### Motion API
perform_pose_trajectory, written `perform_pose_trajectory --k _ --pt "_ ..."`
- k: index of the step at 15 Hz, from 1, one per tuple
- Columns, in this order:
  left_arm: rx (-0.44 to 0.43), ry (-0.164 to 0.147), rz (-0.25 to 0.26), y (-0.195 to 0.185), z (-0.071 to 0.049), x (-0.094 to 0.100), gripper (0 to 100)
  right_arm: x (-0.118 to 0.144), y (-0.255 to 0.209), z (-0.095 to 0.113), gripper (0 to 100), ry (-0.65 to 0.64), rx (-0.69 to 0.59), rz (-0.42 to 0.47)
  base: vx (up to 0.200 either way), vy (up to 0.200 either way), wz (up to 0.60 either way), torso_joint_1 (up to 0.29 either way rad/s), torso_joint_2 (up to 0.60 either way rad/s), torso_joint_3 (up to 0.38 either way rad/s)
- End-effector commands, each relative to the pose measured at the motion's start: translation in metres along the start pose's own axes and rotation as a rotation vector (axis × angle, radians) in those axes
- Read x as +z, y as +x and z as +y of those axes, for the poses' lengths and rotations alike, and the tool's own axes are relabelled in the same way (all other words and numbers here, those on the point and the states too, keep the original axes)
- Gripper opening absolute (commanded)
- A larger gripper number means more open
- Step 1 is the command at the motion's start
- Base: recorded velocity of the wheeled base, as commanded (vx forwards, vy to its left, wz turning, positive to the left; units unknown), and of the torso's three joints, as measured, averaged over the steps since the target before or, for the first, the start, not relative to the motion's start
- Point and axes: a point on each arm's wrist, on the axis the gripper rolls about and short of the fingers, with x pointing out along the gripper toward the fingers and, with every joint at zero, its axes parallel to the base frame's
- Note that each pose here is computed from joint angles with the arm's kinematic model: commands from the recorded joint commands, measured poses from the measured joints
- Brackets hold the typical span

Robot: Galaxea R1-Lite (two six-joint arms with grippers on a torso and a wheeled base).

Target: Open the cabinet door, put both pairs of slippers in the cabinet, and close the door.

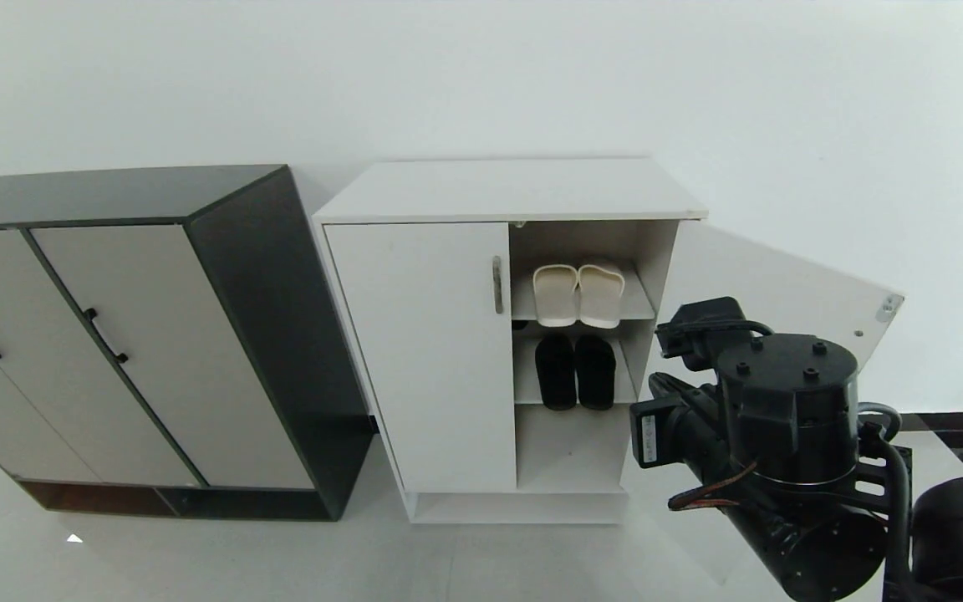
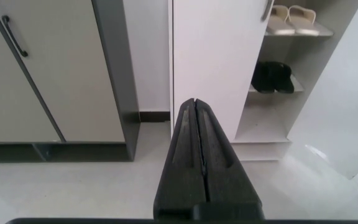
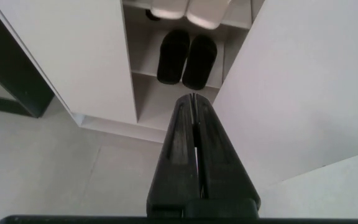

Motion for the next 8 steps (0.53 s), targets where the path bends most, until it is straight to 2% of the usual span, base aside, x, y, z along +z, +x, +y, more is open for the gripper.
perform_pose_trajectory --k 1,8 --pt "0.0 0.0 0.002 0.0001 0.0 0.0 0 -0.0004 0.0002 0.0003 0 -0.001 0.0 0.001 0.0 0.0 0.0 0.193 -0.5 -0.31" --pt "0.0 0.0 0.002 0.0001 0.0 0.0 0 -0.0008 0.0005 0.0005 0 -0.002 0.0 0.002 0.0 0.0 0.0 0.203 -0.52 -0.313"
